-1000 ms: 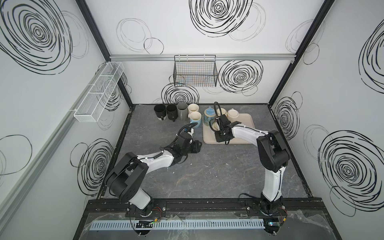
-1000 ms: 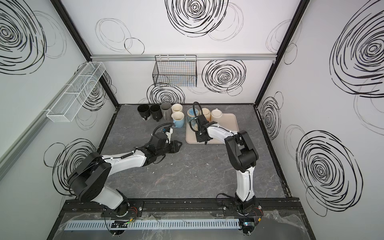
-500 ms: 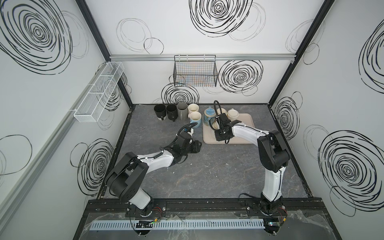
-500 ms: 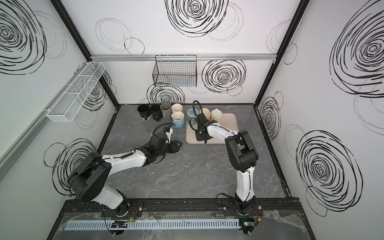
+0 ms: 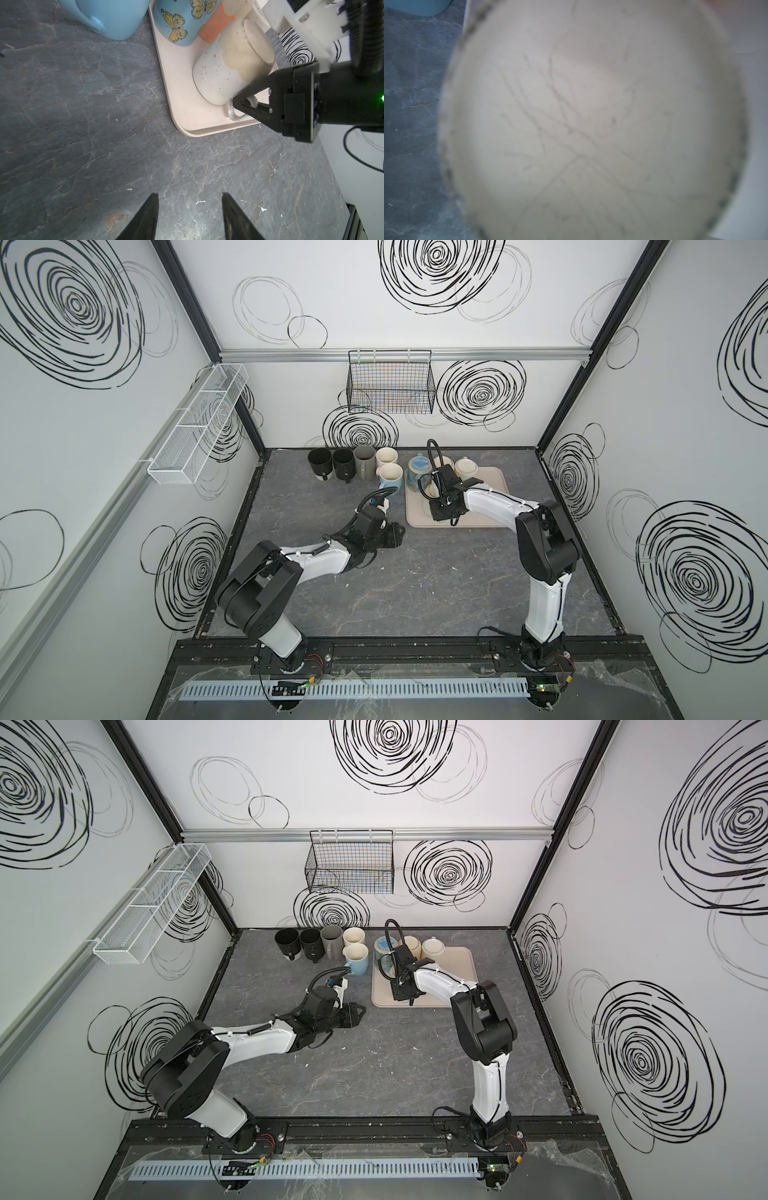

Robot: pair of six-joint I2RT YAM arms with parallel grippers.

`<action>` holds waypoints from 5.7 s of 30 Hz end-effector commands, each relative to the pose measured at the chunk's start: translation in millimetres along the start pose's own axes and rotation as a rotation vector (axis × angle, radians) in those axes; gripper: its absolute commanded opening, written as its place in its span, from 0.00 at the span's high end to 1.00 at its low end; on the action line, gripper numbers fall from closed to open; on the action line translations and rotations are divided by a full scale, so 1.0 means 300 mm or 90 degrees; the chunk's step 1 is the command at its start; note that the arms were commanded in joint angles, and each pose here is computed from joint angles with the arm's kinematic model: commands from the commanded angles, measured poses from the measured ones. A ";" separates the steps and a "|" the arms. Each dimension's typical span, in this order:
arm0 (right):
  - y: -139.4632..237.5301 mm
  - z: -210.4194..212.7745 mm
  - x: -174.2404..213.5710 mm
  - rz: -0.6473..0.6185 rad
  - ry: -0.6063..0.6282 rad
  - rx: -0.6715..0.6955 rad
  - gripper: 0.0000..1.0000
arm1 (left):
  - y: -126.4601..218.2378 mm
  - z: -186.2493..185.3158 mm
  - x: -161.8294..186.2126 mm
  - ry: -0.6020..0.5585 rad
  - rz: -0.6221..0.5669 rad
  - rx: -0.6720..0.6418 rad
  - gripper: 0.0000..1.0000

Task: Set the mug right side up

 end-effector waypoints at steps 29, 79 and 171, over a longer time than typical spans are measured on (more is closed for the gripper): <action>0.315 0.113 -0.135 -0.257 -0.197 -0.381 1.00 | 0.084 -0.069 -0.142 0.157 -0.115 0.210 0.45; 0.946 0.520 -0.137 -0.393 0.016 -0.860 1.00 | 0.352 -0.275 -0.422 0.190 -0.230 0.493 0.51; 0.470 -0.221 -0.284 -0.283 -0.256 -0.385 0.46 | 0.195 0.426 -0.304 -0.115 0.026 -0.216 1.00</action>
Point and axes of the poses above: each gripper's point midway between its finger pads, its own y axis back along the fingers, its own z axis along the line the jaws close on, x = y × z, the point moved 2 cm from there along y, back along the fingers, and after that the axes turned 2 degrees about -y, right-handed, at the moved point
